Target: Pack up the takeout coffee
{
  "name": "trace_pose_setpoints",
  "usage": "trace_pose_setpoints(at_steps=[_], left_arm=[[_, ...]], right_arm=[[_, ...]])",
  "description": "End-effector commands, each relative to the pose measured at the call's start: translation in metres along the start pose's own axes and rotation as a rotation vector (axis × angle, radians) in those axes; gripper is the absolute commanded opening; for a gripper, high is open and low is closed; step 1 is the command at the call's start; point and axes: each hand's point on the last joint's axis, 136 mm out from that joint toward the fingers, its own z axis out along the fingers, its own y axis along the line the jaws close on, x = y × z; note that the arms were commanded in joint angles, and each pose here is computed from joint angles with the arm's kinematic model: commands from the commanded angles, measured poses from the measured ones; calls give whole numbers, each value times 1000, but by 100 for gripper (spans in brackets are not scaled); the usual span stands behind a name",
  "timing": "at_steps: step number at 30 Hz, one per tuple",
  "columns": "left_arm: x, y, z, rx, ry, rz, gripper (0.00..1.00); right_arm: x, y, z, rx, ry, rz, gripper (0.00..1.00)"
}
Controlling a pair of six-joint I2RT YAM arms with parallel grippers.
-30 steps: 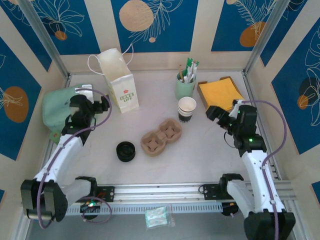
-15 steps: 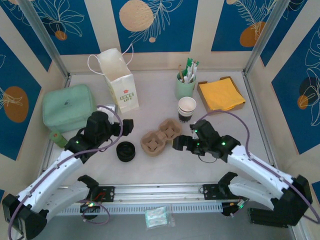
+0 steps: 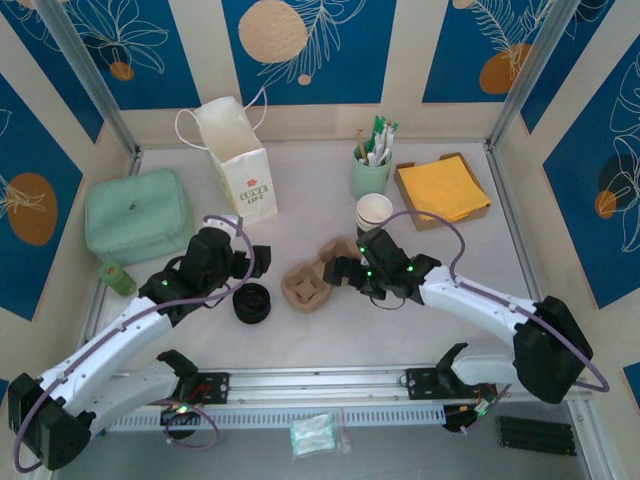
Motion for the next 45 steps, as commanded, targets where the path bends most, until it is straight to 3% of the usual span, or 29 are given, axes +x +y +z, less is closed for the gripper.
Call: trace_pose_setpoints(at_steps=[1, 11, 14, 19, 26, 29, 38, 45], left_arm=[[0, 0, -1, -14, 4, -8, 99], [0, -6, -1, -2, 11, -16, 99], [2, -6, -1, -2, 13, -27, 100], [4, -8, -1, 12, 14, -54, 99], [-5, -14, -2, 30, -5, -64, 99], [-11, -16, -5, 35, -15, -67, 99], [-51, 6, -32, -94, -134, -37, 100], [-77, 18, -39, -173, -144, -58, 100]], right_arm=[[-25, 23, 3, -72, -45, 30, 99], [-114, 55, 24, -133, -116, 22, 100], [-121, 66, 27, -160, -74, -26, 96], [-89, 83, -2, -229, -38, -99, 96], [-21, 84, -55, -203, -17, -192, 97], [16, 76, -65, -190, 48, -186, 97], [119, 64, -57, -129, 252, -211, 98], [135, 72, -25, -115, 269, -222, 100]])
